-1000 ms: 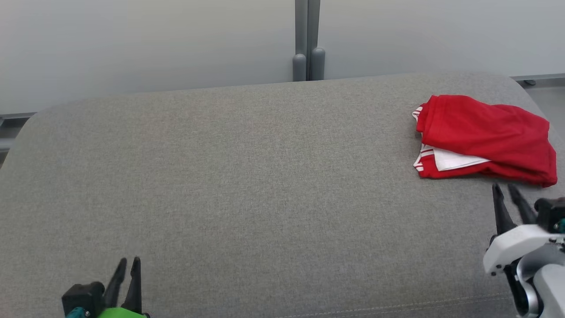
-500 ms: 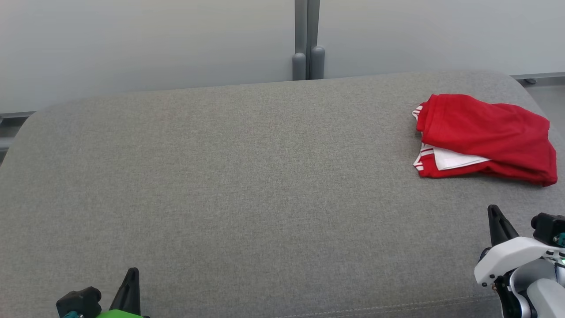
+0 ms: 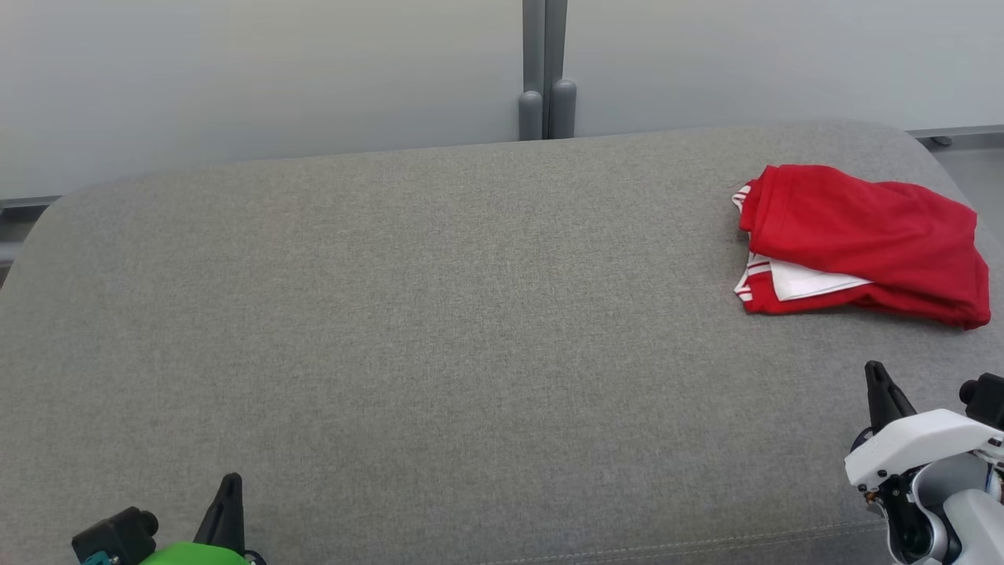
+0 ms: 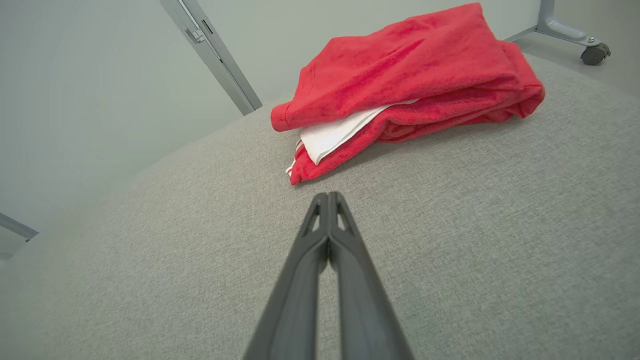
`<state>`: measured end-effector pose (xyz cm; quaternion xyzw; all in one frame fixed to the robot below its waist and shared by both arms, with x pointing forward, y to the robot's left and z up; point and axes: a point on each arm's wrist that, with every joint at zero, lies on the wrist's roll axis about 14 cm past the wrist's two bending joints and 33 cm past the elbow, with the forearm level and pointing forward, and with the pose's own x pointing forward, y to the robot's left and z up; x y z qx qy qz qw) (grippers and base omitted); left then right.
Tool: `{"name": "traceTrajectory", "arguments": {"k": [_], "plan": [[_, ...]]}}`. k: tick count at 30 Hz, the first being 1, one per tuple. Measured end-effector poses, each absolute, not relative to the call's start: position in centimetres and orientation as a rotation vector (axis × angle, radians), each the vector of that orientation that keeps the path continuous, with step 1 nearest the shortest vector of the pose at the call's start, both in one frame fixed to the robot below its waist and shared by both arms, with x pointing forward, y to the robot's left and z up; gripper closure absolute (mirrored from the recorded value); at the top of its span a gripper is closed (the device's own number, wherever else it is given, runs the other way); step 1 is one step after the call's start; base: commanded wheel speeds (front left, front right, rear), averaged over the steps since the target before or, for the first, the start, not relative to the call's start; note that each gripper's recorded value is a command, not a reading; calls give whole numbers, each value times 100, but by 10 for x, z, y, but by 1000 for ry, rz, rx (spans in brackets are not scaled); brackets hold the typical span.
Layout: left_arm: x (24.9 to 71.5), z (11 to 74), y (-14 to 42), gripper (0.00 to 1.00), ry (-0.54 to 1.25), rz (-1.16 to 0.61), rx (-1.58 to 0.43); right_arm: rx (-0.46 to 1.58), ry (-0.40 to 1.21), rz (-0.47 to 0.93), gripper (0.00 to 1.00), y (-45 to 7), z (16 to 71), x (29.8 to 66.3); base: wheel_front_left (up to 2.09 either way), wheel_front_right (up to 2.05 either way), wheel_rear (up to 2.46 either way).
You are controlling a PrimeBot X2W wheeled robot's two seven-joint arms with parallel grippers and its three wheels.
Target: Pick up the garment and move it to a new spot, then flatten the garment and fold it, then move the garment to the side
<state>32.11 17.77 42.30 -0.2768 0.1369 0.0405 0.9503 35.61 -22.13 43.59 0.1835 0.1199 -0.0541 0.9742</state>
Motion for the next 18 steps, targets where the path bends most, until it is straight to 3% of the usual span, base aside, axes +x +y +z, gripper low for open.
{"name": "traceTrajectory", "arguments": {"k": [18], "plan": [[334,430,180,100,274,111,-805,665,247,-144,100,-216,438,360,0,0,0]]}}
